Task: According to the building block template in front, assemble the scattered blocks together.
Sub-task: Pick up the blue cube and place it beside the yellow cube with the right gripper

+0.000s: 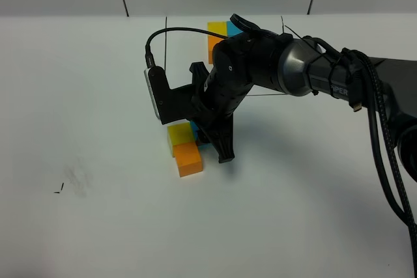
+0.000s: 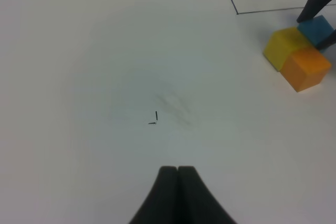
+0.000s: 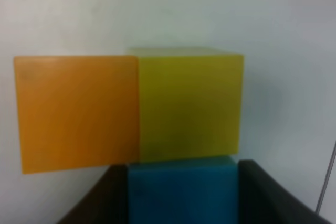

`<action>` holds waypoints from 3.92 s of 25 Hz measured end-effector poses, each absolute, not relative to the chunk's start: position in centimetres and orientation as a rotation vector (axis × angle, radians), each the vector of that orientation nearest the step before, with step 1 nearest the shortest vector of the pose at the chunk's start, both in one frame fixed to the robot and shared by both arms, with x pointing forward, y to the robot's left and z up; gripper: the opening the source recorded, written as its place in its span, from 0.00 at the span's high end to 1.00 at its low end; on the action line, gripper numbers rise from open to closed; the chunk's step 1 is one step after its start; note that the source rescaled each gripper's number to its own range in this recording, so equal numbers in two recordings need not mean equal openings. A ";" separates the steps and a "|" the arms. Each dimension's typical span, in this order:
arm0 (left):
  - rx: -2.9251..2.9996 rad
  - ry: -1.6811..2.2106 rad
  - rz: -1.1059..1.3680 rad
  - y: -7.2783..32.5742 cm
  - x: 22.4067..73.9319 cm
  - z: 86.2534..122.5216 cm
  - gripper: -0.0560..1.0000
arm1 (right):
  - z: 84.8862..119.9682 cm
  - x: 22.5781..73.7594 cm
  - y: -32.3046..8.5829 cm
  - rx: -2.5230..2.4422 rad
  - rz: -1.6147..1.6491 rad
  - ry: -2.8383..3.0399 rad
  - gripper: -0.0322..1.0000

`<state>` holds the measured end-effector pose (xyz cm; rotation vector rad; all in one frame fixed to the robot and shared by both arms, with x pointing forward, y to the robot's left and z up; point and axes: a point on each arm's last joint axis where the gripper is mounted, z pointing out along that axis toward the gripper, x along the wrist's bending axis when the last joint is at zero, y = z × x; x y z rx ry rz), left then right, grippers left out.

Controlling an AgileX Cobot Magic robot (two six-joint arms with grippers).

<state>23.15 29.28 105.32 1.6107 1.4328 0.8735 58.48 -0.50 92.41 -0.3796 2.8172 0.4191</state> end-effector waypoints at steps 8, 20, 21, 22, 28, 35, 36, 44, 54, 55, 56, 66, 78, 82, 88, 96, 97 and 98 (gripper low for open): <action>1.611 1.433 0.874 29.3 23.1 105.3 0.95 | 92.4 58.6 -0.4 -0.383 0.425 2.805 0.47; 1.611 1.433 0.874 29.3 23.1 105.3 0.95 | 92.0 58.7 -0.3 -0.388 0.427 2.792 0.47; 1.611 1.433 0.874 29.3 23.1 105.3 0.95 | 91.8 58.8 -0.3 -0.386 0.428 2.792 0.47; 1.611 1.433 0.874 29.3 23.1 105.3 0.95 | 91.7 58.8 -0.3 -0.386 0.428 2.792 0.47; 1.611 1.433 0.874 29.3 23.1 105.3 0.95 | 91.7 58.8 -0.2 -0.382 0.433 2.792 0.47; 1.611 1.433 0.874 29.3 23.1 105.3 0.95 | 91.4 58.9 -0.1 -0.370 0.443 2.794 0.47; 1.611 1.433 0.874 29.3 23.1 105.3 0.95 | 91.5 58.9 -0.1 -0.367 0.447 2.792 0.47; 1.611 1.433 0.874 29.3 23.1 105.3 0.95 | 91.5 59.0 0.0 -0.358 0.458 2.785 0.47; 1.611 1.433 0.874 29.3 23.1 105.3 0.95 | 91.5 59.0 0.0 -0.355 0.462 2.780 0.47; 1.611 1.433 0.874 29.3 23.1 105.3 0.95 | 91.5 59.0 0.0 -0.355 0.462 2.780 0.47; 1.611 1.433 0.874 29.3 23.1 105.3 0.95 | 91.5 59.0 0.0 -0.350 0.463 2.781 0.47; 1.611 1.433 0.874 29.3 23.1 105.3 0.95 | 91.5 58.8 -0.1 -0.302 0.463 2.823 0.47; 1.611 1.433 0.874 29.3 23.1 105.3 0.95 | 91.5 58.7 -0.1 -0.297 0.459 2.834 0.47; 1.611 1.433 0.874 29.3 23.1 105.3 0.95 | 91.5 58.7 -0.1 -0.301 0.454 2.836 0.47; 1.611 1.433 0.874 29.3 23.1 105.3 0.95 | 91.4 58.7 -0.2 -0.296 0.444 2.842 0.42; 1.611 1.433 0.874 29.3 23.1 105.3 0.95 | 90.9 58.7 -0.2 -0.287 0.427 2.857 0.06; 1.611 1.433 0.874 29.3 23.1 105.3 0.95 | 90.9 58.7 -0.3 -0.281 0.426 2.858 0.04; 1.611 1.433 0.874 29.3 23.1 105.3 0.95 | 90.9 58.7 -0.3 -0.275 0.426 2.859 0.03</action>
